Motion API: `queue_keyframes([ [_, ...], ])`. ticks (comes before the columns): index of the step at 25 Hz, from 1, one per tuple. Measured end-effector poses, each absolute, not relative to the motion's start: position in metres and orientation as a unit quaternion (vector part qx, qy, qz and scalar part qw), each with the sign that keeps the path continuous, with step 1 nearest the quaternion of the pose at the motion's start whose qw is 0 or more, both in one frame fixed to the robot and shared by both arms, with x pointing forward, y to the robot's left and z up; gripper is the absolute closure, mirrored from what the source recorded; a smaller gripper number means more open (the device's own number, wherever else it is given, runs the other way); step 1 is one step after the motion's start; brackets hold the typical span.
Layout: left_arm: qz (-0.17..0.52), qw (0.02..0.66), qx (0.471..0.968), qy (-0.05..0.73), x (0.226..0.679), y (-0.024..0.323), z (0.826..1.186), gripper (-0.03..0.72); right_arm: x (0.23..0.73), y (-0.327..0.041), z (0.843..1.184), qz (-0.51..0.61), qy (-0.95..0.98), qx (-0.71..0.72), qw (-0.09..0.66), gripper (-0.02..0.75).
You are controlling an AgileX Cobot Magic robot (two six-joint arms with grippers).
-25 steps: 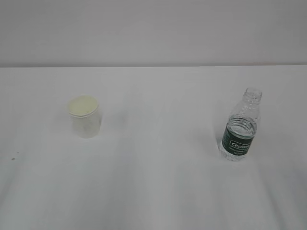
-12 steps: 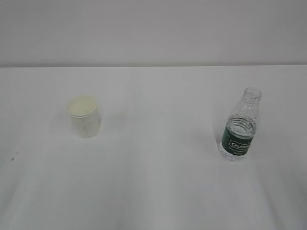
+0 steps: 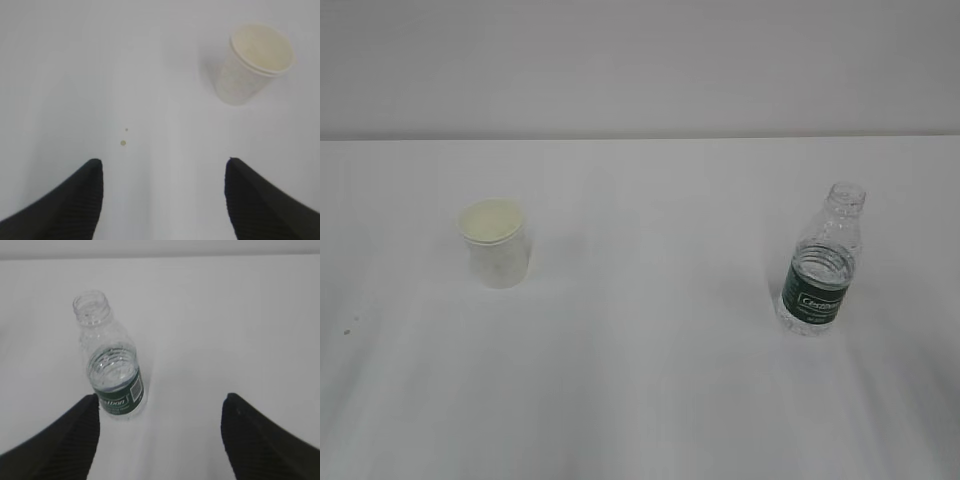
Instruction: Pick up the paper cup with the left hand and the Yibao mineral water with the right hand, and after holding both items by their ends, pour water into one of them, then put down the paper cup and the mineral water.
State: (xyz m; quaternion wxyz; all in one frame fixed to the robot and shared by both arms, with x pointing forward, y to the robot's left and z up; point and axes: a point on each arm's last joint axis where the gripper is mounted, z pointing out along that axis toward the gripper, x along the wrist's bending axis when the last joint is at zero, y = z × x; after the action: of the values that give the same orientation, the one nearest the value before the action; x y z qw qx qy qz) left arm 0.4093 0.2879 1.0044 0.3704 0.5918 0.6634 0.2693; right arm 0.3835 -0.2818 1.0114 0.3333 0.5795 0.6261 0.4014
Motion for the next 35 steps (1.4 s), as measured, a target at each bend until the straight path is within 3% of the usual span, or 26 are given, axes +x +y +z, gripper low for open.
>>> queue_keyframes([
  [8, 0.308, 0.404, 0.575, 0.642, 0.421, 0.286, 0.996, 0.149, 0.378, -0.281, 0.993, 0.43, 0.605, 0.558, 0.372, 0.197],
  [20, 0.277, 0.399, 0.648, 0.587, 0.445, 0.248, 0.962, 0.167, 0.359, -0.27, 0.959, 0.499, 0.596, 0.505, 0.376, 0.2],
  [28, 0.313, 0.441, 0.611, 0.579, 0.428, 0.255, 0.948, 0.169, 0.364, -0.267, 0.957, 0.502, 0.601, 0.498, 0.373, 0.199],
  [33, 0.362, 0.507, 0.583, 0.521, 0.397, 0.262, 0.94, 0.2, 0.368, -0.264, 0.951, 0.498, 0.611, 0.497, 0.364, 0.2],
  [35, 0.362, 0.518, 0.592, 0.5, 0.391, 0.26, 0.938, 0.211, 0.371, -0.263, 0.949, 0.497, 0.618, 0.493, 0.358, 0.2],
])
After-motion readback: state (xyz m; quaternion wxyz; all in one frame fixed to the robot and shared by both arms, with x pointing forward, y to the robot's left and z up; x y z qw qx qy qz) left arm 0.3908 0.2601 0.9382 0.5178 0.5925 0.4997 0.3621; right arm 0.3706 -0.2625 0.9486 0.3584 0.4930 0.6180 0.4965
